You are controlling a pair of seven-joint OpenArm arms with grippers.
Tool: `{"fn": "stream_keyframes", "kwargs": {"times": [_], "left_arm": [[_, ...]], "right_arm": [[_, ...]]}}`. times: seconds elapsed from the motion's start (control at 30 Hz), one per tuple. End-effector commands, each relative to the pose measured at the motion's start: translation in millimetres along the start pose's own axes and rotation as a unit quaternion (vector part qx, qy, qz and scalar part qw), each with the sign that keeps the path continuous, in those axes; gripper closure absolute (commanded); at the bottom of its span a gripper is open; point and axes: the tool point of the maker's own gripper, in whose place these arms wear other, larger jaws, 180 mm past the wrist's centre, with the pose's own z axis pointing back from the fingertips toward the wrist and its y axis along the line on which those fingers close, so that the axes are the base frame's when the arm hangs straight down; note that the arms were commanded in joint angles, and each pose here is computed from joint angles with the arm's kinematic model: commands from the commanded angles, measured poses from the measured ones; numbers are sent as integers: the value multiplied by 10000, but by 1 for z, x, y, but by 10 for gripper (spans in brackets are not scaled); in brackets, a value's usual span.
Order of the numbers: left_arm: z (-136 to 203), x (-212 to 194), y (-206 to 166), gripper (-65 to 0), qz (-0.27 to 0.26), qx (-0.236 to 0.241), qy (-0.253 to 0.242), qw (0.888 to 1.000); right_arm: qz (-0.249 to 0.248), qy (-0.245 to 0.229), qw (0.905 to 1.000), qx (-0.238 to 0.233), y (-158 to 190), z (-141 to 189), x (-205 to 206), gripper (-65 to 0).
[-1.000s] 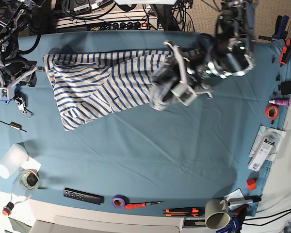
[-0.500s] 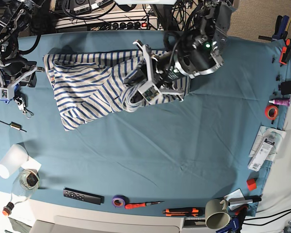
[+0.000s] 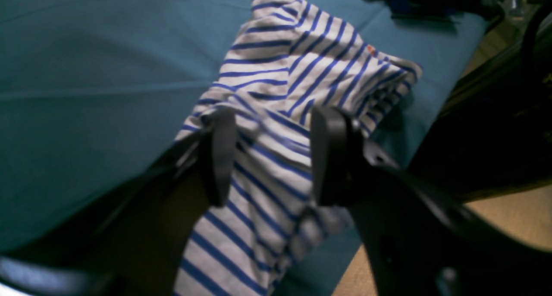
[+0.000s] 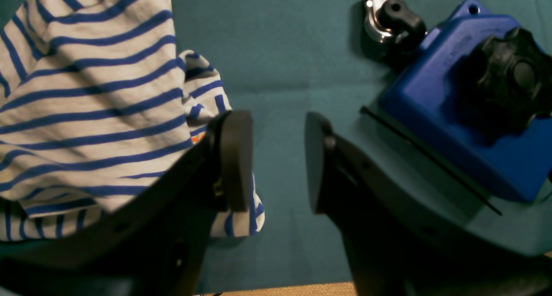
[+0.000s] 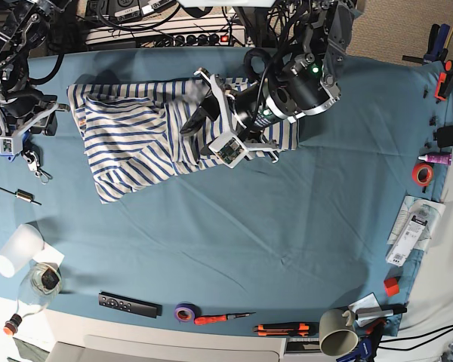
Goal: Fold the T-shirt properly
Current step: 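Lift the shirt end with the left gripper and fold it toward the right gripper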
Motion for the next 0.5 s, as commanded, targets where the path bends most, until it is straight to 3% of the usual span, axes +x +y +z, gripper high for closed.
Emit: {"fn": "stream_keyframes", "kwargs": {"times": [0.0,0.1,0.23,0.33,0.47], "left_arm": [[1,14,-4,-289,-19,-60,-245,9997],[1,8,-3,-259,-19,-55,-92,9999],[3,-12,1,-139,-66,77,430,9990],[12,-27,18,-13,114,630,779,9949],[36,-36,39,0,242,1282,876,9876]], "right_arm": [[85,-222,9997,-48,-4,5,12,-211],[86,-260,9996,-48,-4,5,14,-211],[86,-309,9995,-49,-4,5,15,-211],[88,-394,9992,-48,-4,5,19,-211],[84,-538,9985,-40,-3,5,24,-210]]}}
